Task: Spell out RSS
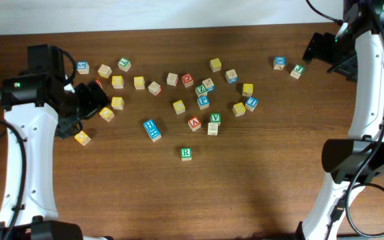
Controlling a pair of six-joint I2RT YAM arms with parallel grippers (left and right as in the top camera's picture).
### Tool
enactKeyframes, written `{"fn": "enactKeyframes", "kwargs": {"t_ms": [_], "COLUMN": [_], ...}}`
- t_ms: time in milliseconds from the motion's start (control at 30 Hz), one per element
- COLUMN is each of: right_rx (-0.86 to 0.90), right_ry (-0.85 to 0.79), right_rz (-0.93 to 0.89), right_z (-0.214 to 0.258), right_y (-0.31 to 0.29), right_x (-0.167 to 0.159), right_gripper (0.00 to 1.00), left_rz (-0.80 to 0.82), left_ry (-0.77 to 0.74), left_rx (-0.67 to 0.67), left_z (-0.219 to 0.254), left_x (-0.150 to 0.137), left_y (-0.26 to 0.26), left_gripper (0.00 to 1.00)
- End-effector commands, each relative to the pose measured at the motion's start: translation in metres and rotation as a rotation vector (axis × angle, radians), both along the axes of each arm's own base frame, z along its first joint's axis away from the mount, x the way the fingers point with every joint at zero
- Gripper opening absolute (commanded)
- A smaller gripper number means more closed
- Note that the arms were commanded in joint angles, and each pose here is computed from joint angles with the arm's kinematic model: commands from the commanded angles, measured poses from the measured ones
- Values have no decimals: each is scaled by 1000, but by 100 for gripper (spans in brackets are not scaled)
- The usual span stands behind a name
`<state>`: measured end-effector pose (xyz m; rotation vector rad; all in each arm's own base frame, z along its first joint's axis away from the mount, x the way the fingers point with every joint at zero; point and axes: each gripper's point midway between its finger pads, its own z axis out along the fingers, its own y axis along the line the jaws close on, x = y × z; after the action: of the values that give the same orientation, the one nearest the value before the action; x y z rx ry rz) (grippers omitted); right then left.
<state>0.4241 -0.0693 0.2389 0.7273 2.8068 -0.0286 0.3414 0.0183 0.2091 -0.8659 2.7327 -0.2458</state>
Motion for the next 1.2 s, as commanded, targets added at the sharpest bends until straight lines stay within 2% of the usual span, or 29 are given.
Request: {"fn": "enactKeyframes", "kwargs": {"t_ms": [0,67,133,167,233,300,433,467,500,567,600,667,700,867,1067,1133,1167], "right_rx": [-15,-15,-15,-15,-15,-15,-16,-15,-15,-15,-15,-15,-15,-15,-15,-15,-15], "right_ry": [-8,-8,-8,-8,-8,-8,-8,-8,-8,-8,-8,-8,-8,-8,-8,-8,-8], "right_rz": [6,6,6,6,6,6,6,6,6,6,6,6,6,6,6,6,6], "right_z": [5,5,5,5,5,5,5,5,5,5,5,5,5,5,5,5,5], "right_y": [-2,-2,-2,-2,-2,-2,-2,-2,-2,-2,-2,-2,-2,-2,-2,-2,-2], "right_x": [-2,-2,-2,-2,-2,-2,-2,-2,-2,-2,-2,-2,-2,-2,-2,-2,-2], "right_gripper": [98,98,99,98,98,98,98,98,98,98,98,98,98,98,98,98,98], "left_rz": [-177,-324,-369,-397,-454,-383,-319,-286,-278,-247,-299,-528,-563,-710,-717,-708,-705], "left_ry": [-53,-126,-194,-224,-253,-243,-267,-226,-189,-171,-186,-226,-224,-81,-27,-10,8], "left_rx": [-84,-56,-11,-1,103,321,442,524,528,453,427,410,411,418,401,396,390], "left_z": [6,12,18,21,26,27,24,16,2,-20,-33,-54,-61,-130,-155,-163,-170], "left_x": [7,19,32,37,45,54,68,69,72,86,101,125,129,131,129,128,126], "left_y": [-44,-81,-97,-101,-90,-52,-32,-17,-11,-6,-7,-26,-29,-28,-26,-20,-17], "left_gripper": [99,99,98,96,97,99,99,99,99,99,99,99,99,99,100,92,92]}}
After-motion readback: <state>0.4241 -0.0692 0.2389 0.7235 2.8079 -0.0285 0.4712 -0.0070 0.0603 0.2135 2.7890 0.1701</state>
